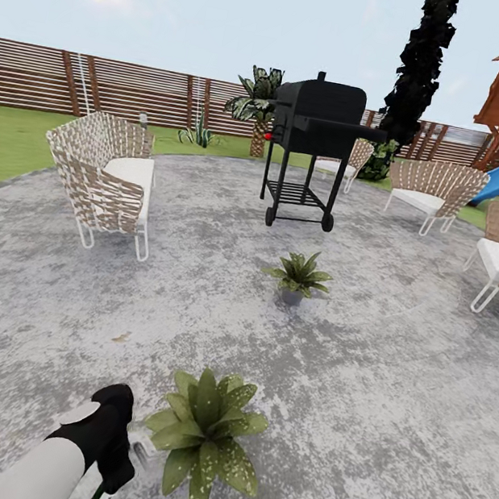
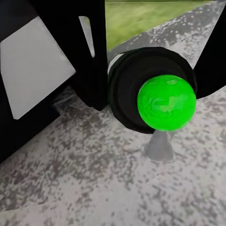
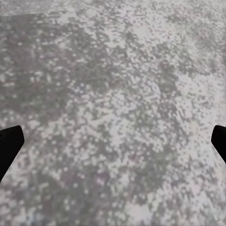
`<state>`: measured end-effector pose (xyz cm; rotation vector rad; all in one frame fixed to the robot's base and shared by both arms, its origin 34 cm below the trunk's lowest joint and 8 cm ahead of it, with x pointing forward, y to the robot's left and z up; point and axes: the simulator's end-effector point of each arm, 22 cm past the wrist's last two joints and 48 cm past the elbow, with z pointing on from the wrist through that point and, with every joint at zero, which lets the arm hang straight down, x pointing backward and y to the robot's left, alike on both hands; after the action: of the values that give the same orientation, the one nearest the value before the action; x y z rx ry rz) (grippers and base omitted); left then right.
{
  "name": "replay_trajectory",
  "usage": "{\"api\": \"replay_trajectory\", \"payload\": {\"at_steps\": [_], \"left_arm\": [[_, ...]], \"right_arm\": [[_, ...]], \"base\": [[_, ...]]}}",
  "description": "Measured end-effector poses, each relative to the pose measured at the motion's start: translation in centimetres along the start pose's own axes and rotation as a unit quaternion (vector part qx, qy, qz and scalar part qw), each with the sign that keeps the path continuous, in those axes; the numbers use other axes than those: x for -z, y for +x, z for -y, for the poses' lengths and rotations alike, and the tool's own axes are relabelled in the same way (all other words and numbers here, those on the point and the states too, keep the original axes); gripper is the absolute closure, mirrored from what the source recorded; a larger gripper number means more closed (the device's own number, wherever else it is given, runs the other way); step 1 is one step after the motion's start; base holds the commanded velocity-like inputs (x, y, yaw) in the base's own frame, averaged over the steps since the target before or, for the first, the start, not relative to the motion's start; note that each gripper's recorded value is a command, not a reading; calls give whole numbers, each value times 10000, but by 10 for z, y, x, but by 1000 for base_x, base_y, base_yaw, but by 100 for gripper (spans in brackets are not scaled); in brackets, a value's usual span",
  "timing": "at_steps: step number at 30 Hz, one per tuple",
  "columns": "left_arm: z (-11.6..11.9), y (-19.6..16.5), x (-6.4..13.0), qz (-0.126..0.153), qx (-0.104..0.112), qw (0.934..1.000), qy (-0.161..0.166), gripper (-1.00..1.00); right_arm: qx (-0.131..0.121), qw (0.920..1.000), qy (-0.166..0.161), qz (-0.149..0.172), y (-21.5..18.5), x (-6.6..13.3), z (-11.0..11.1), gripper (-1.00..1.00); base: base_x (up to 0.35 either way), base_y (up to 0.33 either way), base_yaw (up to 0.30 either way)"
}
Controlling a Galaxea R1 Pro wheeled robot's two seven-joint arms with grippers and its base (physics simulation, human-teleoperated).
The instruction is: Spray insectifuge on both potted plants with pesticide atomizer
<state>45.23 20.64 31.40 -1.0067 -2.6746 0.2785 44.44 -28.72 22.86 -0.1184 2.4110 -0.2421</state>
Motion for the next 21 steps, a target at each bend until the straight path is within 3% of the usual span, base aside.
{"api": "replay_trajectory", "payload": {"at_steps": [8,16,21], "left_arm": [[13,25,-23,-223,8,9997,132,100],[10,0,-5,95,11,10000,-5,100],[6,7,-8,29,29,10000,-38,100]], "right_arm": [[4,10000,-1,-6,0,0,0,-100],[4,10000,-2,-5,0,0,0,-100],[6,10000,-3,-6,0,0,0,-100]], "base": [[0,0,-140],[49,22,-9],[123,93,0]]}}
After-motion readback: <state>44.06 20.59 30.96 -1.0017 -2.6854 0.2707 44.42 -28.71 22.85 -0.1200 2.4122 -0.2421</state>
